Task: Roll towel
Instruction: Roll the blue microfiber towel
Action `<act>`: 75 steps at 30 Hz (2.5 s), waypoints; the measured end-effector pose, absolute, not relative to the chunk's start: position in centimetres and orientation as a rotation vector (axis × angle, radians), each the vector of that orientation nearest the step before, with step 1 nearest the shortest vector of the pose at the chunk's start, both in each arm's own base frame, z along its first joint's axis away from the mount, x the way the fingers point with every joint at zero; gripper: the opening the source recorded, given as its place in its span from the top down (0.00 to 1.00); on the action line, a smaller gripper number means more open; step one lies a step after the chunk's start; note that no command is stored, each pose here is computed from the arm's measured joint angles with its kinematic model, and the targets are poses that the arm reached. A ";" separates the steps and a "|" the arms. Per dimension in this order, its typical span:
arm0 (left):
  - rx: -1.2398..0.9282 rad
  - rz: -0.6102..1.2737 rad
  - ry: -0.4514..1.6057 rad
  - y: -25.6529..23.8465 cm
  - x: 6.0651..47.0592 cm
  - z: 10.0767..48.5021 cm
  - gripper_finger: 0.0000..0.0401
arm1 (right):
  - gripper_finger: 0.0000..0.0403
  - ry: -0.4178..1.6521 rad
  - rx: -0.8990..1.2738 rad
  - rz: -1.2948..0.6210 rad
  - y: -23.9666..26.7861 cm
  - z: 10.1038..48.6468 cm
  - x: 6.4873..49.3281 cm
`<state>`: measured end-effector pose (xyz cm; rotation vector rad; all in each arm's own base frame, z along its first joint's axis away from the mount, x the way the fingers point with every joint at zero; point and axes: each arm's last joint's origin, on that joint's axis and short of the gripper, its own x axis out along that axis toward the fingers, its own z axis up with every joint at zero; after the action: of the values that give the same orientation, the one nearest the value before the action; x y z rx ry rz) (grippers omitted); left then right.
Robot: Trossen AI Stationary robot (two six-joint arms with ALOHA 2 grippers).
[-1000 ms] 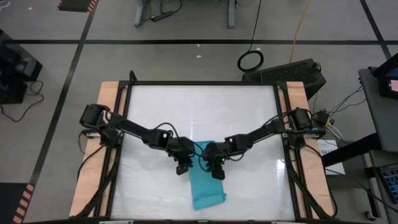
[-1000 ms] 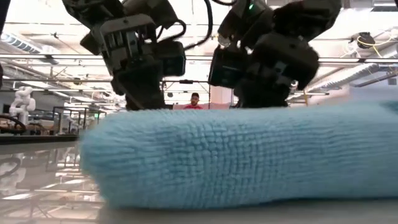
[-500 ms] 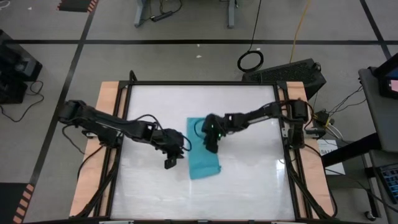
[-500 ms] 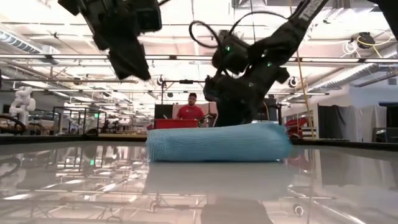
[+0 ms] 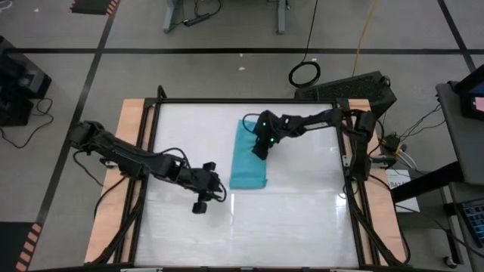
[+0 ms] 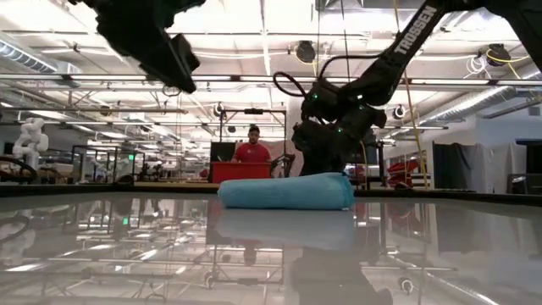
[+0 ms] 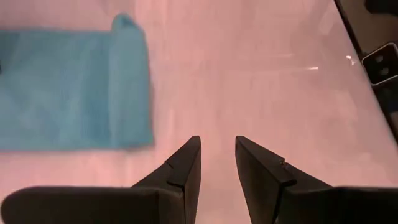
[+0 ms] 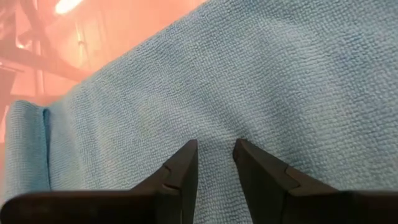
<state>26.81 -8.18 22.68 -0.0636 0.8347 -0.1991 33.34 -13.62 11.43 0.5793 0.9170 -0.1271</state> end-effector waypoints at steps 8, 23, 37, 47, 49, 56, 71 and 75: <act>0.175 -0.244 0.780 -8.8 28.4 21.2 0.68 | 0.74 0.894 0.620 -0.127 -15.4 12.2 32.2; 0.393 -0.039 0.921 -6.4 31.3 15.2 0.47 | 0.52 0.807 0.399 0.047 -8.8 20.3 31.9; 0.364 -0.198 0.934 -4.0 32.9 12.5 0.56 | 0.64 0.894 0.149 0.051 1.6 21.2 31.6; 0.323 -0.212 0.934 -3.1 33.2 12.1 0.56 | 0.61 0.950 -0.055 0.050 6.4 18.7 29.7; 0.311 -0.217 0.935 -2.8 33.2 12.1 0.58 | 0.57 0.940 -0.123 0.054 7.0 18.5 29.4; 0.284 -0.227 0.933 -2.1 33.3 12.1 0.72 | 0.51 0.898 -0.243 0.018 7.6 17.4 29.0; 0.279 -0.231 0.932 -2.0 33.3 12.0 0.91 | 0.51 0.992 -0.297 -0.105 6.6 12.3 29.9; 0.279 -0.235 0.932 -2.0 33.3 12.0 0.94 | 0.53 0.973 -0.291 -0.136 6.1 12.5 30.1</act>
<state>33.28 -2.02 12.03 0.2789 0.9324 -0.2347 30.13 6.12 12.51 -0.2911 0.9728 -0.1358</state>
